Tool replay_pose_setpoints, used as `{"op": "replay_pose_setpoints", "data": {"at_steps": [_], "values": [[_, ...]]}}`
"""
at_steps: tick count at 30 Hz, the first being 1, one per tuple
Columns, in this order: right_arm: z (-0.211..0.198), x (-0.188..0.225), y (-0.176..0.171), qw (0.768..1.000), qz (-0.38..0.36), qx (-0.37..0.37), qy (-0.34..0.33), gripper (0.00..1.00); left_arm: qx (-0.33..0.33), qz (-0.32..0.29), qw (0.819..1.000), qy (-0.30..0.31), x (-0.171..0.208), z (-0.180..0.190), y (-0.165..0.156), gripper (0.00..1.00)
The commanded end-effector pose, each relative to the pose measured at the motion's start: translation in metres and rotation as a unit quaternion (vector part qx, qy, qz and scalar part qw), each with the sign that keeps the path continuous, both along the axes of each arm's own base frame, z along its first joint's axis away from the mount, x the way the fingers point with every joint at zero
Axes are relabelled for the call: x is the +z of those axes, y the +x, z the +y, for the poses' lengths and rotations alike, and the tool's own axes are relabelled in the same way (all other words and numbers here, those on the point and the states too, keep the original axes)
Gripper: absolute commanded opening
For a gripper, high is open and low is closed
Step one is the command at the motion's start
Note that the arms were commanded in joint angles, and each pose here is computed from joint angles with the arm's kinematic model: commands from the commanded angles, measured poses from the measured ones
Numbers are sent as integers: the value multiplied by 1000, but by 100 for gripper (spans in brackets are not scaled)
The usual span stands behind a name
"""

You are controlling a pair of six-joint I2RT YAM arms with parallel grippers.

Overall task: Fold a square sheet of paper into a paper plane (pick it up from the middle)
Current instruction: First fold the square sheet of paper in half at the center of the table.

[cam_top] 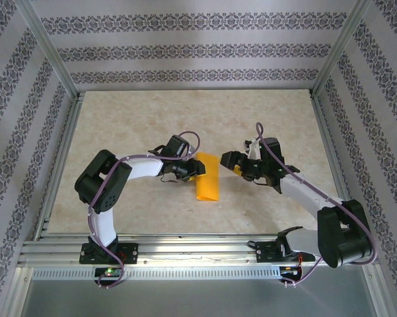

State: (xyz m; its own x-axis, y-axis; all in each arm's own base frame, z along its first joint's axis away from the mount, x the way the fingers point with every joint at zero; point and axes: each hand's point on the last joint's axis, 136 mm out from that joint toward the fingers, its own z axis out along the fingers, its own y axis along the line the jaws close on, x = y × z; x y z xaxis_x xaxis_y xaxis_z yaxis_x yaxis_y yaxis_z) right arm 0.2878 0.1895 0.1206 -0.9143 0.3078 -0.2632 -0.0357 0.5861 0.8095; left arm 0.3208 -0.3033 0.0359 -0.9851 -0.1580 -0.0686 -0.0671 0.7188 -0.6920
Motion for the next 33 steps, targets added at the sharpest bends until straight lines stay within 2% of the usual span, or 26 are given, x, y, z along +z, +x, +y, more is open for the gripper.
{"op": "replay_pose_setpoints", "data": {"at_steps": [1,9,12,22,27,33], "values": [[2,4,8,1000,-9,-3,-6,93,-5,-7,999,48,-3,15,1,42],[4,-6,5,1000,8,-1,-9,93,0,-24,998,63,3,22,4,52],[3,-10,4,1000,13,-1,-11,92,0,-32,997,63,7,22,4,53],[10,-16,2,1000,24,9,-12,89,-17,-32,993,113,5,36,1,52],[16,-21,0,999,31,18,-15,86,-15,-33,993,116,4,36,2,50],[17,-26,-1,999,37,21,-20,86,-52,-30,990,128,0,35,0,50]]}}
